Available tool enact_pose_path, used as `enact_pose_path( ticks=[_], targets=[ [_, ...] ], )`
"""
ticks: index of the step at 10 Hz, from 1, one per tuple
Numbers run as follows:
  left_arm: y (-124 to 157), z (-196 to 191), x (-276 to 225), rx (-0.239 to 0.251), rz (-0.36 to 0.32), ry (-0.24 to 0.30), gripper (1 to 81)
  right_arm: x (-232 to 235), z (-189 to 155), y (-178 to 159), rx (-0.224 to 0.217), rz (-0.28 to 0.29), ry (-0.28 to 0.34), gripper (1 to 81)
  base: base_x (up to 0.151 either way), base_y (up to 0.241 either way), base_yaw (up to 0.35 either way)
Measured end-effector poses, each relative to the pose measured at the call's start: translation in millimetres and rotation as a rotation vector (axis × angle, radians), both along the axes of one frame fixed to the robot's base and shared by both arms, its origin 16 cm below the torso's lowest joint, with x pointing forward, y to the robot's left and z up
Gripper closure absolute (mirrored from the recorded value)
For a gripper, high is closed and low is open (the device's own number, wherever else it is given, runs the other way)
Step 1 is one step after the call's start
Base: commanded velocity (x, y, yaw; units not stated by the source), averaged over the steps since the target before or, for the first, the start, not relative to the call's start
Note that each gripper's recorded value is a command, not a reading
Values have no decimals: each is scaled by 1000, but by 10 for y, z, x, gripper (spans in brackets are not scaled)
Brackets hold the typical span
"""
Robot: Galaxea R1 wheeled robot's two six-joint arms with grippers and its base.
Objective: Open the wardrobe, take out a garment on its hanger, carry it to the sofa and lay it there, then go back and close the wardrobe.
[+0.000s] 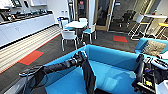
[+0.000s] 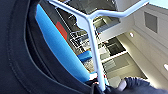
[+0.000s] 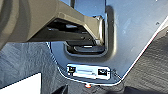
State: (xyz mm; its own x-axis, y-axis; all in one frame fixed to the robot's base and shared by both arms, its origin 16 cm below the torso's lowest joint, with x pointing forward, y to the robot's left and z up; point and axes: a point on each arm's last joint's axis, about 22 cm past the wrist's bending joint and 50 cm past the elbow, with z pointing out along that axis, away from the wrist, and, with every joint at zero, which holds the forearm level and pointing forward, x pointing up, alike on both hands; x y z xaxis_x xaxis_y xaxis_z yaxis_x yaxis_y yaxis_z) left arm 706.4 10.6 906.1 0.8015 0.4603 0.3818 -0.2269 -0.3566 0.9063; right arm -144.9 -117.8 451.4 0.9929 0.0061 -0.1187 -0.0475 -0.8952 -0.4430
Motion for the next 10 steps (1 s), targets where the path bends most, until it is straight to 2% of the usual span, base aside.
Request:
enact_pose_path(
  ticks=[3,5,8,10],
  targets=[
    [191,-46,25,47,-4,-52,811,-2,0,0,0,0,0,10,0,0,0],
    [669,-128,116,103,37,-73,811,-2,0,0,0,0,0,10,0,0,0],
    [1466,-465,73,216,93,-79,811,-2,0,0,0,0,0,10,0,0,0],
    [1737,-715,-77,272,94,-72,811,-2,0,0,0,0,0,10,0,0,0]
  ],
)
